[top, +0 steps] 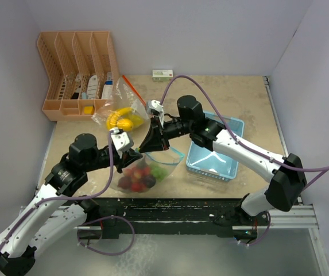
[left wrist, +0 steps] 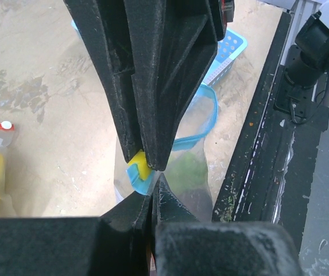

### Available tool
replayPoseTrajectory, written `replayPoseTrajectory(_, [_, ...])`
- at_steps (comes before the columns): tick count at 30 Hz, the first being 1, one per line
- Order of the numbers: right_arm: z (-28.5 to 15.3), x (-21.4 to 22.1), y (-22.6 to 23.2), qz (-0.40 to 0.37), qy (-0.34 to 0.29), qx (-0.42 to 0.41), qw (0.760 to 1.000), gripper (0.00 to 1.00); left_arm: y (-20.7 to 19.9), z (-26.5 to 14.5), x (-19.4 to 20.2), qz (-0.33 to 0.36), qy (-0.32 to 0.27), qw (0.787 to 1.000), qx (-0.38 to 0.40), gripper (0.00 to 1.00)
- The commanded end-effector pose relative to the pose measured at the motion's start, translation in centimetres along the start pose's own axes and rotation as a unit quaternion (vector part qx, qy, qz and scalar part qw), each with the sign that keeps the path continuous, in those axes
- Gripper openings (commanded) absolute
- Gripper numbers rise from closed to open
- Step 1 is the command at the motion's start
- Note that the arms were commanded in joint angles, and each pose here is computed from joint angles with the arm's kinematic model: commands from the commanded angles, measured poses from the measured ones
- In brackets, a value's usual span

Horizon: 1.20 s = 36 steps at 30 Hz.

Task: Place the food in the zip-top bag and seal the zipper
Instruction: Zip the zipper food storage bag at the center of the board.

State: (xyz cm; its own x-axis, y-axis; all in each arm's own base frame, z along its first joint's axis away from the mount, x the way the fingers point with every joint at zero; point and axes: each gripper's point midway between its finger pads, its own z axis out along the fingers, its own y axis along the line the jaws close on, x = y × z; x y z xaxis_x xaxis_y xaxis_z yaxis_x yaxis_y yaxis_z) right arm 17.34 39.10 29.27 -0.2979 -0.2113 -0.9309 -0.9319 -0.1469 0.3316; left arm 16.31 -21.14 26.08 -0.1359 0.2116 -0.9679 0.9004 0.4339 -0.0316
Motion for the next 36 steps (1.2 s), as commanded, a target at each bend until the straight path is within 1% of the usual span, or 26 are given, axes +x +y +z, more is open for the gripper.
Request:
replayPoseTrajectory(1, [-0.4, -0.2, 1.2, -0.007, 0.003, -0.015, 1.000, 0.06, 0.9, -0.7, -3.1, 0.028, -0.058, 0.997, -0.034, 0.00])
replayPoseTrajectory(4, [-0.5, 0.6, 1.0, 0.000, 0.008, -0.007, 1.000, 0.04, 1.0, -0.9, -3.2, 0.029, -0.062, 0.997, -0.041, 0.00])
replayPoseTrajectory(9, [-0.7, 1.5, 0.3, 0.009, 0.012, 0.014, 1.000, 0.05, 1.2, -1.2, -3.5, 0.031, -0.068, 0.996, -0.049, 0.00])
replayPoseTrajectory(18, [-0.6, 2.1, 0.0, 0.016, 0.021, 0.013, 1.000, 0.05, 1.4, -1.4, -3.8, 0.032, -0.076, 0.995, -0.059, 0.00])
replayPoseTrajectory(23, [-0.7, 2.6, -1.8, 0.028, 0.027, 0.057, 0.998, 0.04, 1.2, -1.5, -4.0, 0.032, -0.083, 0.994, -0.055, 0.00])
replayPoseTrajectory(28, [-0.6, 1.7, -3.7, 0.034, 0.014, 0.105, 0.994, 0.03, 1.0, -1.5, -4.1, 0.031, -0.085, 0.995, -0.050, 0.00])
replayPoseTrajectory(31, [-0.7, -0.3, -3.8, 0.027, -0.015, 0.116, 0.993, 0.02, 0.7, -1.3, -4.1, 0.028, -0.086, 0.995, -0.039, 0.00])
replayPoseTrajectory(34, [-0.7, -2.4, -3.0, 0.005, -0.041, 0.100, 0.994, 0.02, 0.1, -0.7, -3.7, 0.024, -0.079, 0.996, -0.016, 0.00])
replayPoseTrajectory(36, [-0.4, -2.9, -2.0, -0.007, -0.038, 0.068, 0.997, 0.03, -0.6, -0.3, -3.5, 0.025, -0.076, 0.997, 0.010, 0.00])
